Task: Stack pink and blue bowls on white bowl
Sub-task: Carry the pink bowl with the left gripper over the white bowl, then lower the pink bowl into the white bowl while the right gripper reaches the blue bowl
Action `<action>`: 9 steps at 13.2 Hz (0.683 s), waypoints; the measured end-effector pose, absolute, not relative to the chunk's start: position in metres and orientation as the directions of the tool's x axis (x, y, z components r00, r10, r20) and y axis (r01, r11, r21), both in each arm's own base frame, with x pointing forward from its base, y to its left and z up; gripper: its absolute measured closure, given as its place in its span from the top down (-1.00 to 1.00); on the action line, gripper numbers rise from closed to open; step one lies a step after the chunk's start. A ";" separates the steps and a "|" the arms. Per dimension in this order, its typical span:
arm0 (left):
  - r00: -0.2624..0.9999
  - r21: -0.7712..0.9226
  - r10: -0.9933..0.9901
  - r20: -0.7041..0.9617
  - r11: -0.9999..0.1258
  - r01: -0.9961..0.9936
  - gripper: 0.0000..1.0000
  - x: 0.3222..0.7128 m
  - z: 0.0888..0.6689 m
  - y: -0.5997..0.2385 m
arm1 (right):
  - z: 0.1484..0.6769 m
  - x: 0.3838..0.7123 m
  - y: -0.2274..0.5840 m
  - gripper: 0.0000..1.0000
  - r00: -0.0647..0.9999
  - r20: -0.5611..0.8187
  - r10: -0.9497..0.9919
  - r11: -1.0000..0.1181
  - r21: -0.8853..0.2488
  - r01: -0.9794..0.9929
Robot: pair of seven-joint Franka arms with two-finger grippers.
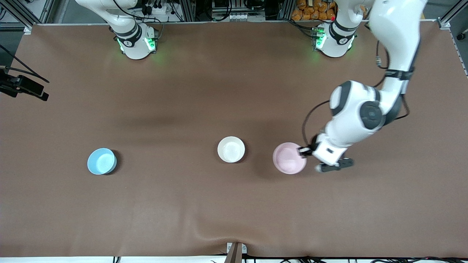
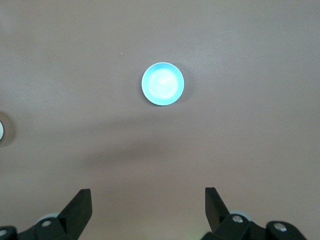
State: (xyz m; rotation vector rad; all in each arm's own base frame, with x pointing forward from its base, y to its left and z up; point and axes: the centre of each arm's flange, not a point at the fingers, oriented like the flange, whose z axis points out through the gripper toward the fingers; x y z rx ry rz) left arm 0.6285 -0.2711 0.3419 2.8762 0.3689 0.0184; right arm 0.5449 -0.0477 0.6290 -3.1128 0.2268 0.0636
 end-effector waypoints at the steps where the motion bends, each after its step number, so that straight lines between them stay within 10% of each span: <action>1: 0.963 0.241 0.269 -0.033 -0.933 0.268 -0.95 0.625 0.337 -0.293 | 0.629 0.545 -0.048 1.00 0.989 -0.042 -0.144 -0.989 -0.017 -0.145; 9: 0.940 0.255 0.332 -0.082 -0.905 0.341 -0.95 0.570 0.297 -0.436 | 0.629 0.545 -0.048 1.00 0.989 -0.042 -0.145 -0.989 -0.017 -0.145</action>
